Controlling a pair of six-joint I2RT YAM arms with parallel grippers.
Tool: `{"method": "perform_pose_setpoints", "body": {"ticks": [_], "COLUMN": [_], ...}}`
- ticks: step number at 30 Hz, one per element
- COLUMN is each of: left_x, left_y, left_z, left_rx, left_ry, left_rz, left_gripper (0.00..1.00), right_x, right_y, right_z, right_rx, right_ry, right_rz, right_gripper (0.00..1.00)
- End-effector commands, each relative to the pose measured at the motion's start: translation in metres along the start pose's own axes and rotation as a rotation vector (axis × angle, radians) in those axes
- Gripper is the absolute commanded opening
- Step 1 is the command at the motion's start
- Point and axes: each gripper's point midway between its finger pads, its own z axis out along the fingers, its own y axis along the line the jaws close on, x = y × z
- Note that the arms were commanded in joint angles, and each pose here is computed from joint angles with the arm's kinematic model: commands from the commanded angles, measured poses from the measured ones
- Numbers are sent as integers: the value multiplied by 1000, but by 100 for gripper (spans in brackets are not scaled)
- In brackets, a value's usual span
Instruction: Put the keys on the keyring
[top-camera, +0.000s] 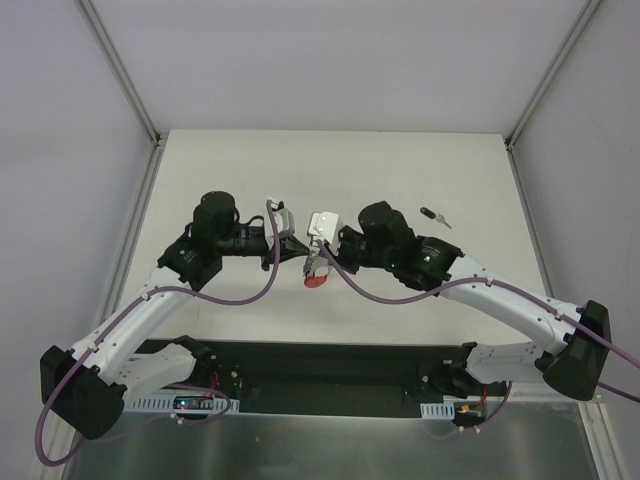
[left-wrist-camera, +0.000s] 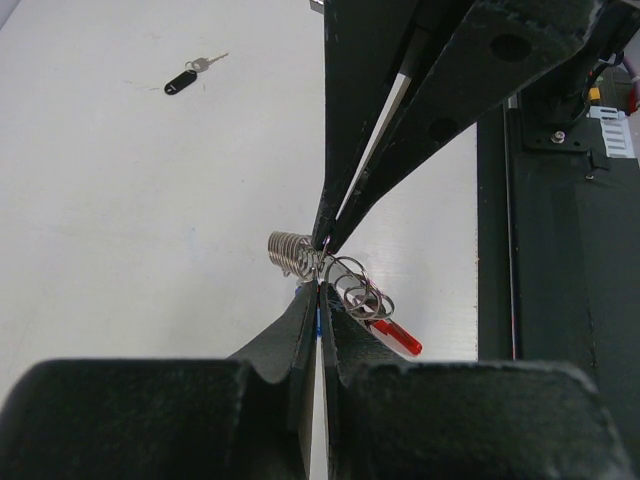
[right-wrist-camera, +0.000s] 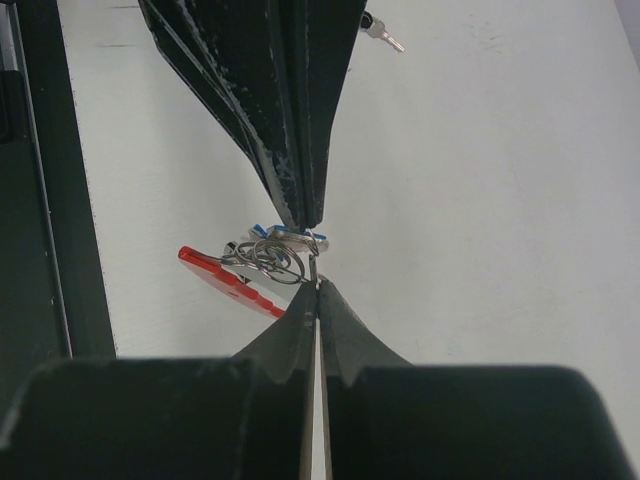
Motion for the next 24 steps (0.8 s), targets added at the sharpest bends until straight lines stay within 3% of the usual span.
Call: {"method": "perform_pose_setpoints", "body": {"ticks": [1,24], "left_x": [-12,-15], "left_y": [-3,-4], "left_z": [2,1], "left_rx": [32,28], "left_ry": [-39,-47], "left_rz": [23,22], "left_gripper": [0,0], "right_x": [-29,-21], "right_y": [-10,-11], "right_z": [-11,-11], "right_rx": [50,73], "right_ry": [-103,-65], "right_rz": [-31,-66], "right_gripper": [2,1]}}
